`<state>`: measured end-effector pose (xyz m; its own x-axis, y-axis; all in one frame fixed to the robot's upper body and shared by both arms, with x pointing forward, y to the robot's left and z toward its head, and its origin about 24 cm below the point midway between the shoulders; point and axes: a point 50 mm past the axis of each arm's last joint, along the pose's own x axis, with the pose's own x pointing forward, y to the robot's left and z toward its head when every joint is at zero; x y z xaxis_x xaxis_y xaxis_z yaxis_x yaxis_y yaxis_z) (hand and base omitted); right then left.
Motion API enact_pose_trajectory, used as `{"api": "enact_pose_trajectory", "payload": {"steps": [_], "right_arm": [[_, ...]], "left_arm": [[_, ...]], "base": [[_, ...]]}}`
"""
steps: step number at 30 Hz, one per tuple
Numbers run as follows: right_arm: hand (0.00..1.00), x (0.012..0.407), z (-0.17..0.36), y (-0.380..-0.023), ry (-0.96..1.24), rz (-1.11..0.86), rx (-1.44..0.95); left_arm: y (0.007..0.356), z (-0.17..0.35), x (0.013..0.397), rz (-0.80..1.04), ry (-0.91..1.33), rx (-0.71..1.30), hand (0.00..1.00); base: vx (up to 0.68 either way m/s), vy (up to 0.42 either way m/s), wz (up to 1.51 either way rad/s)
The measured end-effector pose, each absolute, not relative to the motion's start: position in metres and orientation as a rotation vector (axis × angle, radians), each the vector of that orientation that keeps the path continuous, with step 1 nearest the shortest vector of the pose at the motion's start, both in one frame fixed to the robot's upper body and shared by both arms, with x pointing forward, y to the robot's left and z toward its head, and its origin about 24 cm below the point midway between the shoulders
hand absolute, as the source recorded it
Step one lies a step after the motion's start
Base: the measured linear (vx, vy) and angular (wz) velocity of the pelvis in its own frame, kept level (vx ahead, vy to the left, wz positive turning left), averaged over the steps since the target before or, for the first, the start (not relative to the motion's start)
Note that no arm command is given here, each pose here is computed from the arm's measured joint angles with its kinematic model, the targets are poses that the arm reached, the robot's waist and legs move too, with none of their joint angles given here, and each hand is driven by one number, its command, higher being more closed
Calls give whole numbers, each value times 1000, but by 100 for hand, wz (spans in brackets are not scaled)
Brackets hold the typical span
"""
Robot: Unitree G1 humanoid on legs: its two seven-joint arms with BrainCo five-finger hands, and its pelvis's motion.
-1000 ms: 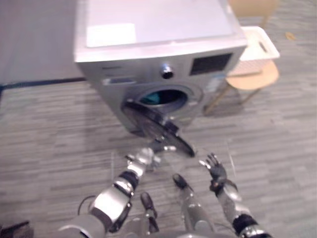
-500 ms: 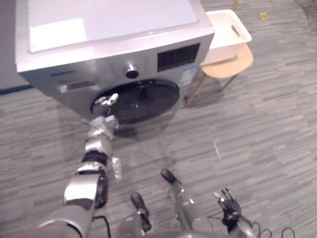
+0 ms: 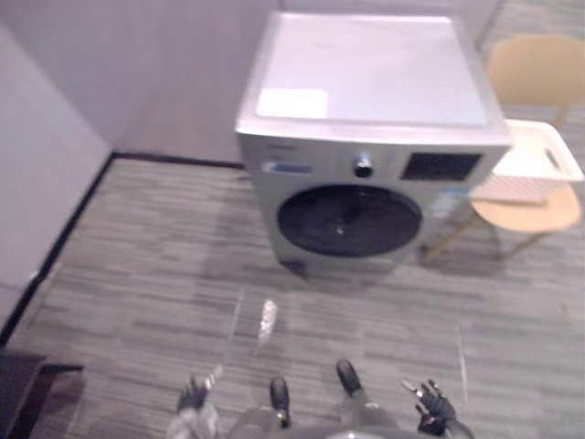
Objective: Pick up the laundry basket with both hands and put the clothes into the washing machine.
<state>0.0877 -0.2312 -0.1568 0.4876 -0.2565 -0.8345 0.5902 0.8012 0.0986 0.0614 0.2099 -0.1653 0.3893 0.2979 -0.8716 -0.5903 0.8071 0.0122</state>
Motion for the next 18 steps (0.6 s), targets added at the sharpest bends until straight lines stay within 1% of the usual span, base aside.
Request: {"api": "enact_pose_trajectory", "payload": {"steps": [1,2,3,6,9,14,18], "right_arm": [[0,86,-157,-231,935,-535,403],[0,83,-160,-227,958,-549,417],[0,82,-161,-225,966,-566,434],[0,90,-163,-215,976,-576,481],[0,101,-162,-210,968,-563,489],[0,114,-159,-209,945,-548,492],[0,114,-159,-209,953,-564,491]], "left_arm": [[210,-166,56,581,1039,-325,0],[207,-170,34,603,1095,-347,0],[205,-171,25,609,1126,-356,0],[207,-172,11,613,1173,-353,0],[210,-172,12,578,1185,-322,0],[212,-170,34,522,1146,-287,0],[215,-166,64,414,1095,-206,0]], "base": [[23,-4,70],[18,-8,76],[13,-5,88],[-4,7,51],[7,8,16],[27,-2,2],[95,7,-2]]}}
